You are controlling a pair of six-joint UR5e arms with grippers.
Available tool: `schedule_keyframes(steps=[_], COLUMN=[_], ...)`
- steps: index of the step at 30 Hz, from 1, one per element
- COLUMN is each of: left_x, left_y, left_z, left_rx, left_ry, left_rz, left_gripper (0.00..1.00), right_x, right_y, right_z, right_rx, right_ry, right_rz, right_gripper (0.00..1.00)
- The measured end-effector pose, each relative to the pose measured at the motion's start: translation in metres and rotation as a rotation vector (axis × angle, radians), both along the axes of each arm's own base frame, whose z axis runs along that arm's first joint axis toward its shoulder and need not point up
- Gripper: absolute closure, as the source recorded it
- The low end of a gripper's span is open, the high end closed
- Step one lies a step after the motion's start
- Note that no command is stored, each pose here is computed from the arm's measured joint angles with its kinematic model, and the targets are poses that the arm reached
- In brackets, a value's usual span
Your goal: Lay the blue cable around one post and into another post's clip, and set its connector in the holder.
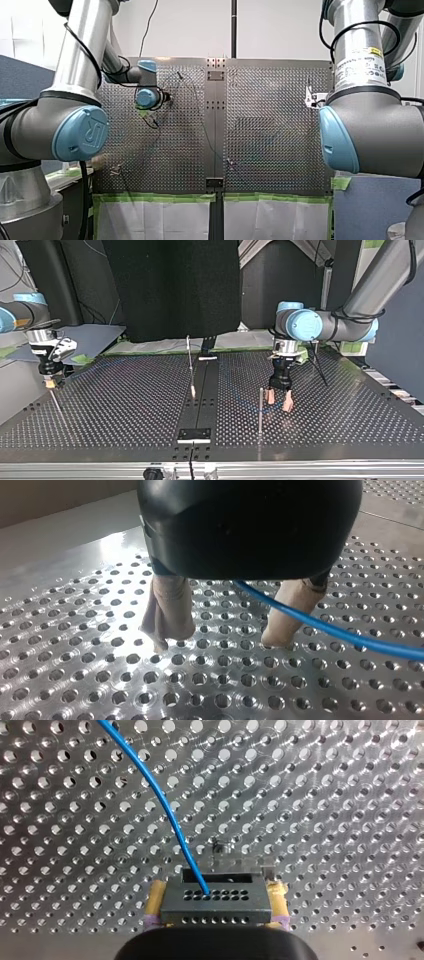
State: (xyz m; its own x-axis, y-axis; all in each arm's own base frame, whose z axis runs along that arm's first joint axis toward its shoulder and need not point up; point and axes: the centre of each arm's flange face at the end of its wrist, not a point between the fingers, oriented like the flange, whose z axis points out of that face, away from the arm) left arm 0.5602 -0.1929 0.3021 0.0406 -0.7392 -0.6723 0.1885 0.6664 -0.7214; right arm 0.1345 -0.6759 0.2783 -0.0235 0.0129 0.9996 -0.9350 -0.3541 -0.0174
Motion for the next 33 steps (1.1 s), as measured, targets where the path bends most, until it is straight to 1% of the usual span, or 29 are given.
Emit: schedule_keyframes(steps=[1, 2, 5, 9, 12, 18, 24, 29, 33], left_x=[0.0001, 0.0001, 0.0003, 0.0004, 0.0004, 0.0007, 0.0007, 0.0006, -0.0005], left_y=[0.0002, 0.0004, 0.0011, 0.0014, 0.0018, 0.0022, 0.0024, 0.0024, 0.0025], left_z=[0.0000, 0.0000, 0.0004, 0.0004, 0.0006, 0.0003, 0.0006, 0.0006, -0.0008], left_rx=[0.000, 0.000, -0.002, -0.005, -0.005, -0.006, -0.007, -0.007, -0.006], left_ry=[0.000, 0.000, 0.000, 0.000, 0.000, 0.000, 0.000, 0.001, 0.013], left_rz=[0.000, 0.001, 0.002, 0.002, 0.002, 0.003, 0.003, 0.003, 0.004], left_gripper=[0.00, 0.00, 0.00, 0.00, 0.00, 0.00, 0.00, 0.00, 0.00], right_x=[-0.0004, -0.0005, -0.0009, -0.0011, -0.0009, 0.0002, 0.0026, 0.0060, 0.0070], right_y=[-0.0002, -0.0004, -0.0014, -0.0024, -0.0027, -0.0039, -0.0046, -0.0040, -0.0038], right_z=[0.0001, -0.0002, 0.0006, 0.0011, 0.0014, 0.0028, 0.0036, 0.0038, 0.0041], right_rx=[0.000, 0.001, -0.001, 0.000, 0.001, -0.009, -0.018, -0.017, -0.017], right_ry=[-0.002, -0.005, -0.020, -0.046, -0.057, -0.069, -0.073, -0.074, -0.078], right_rz=[-0.002, -0.003, -0.006, -0.007, -0.006, -0.003, 0.002, 0.008, 0.008], right_gripper=[0.05, 0.00, 0.00, 0.00, 0.00, 0.00, 0.00, 0.00, 0.00])
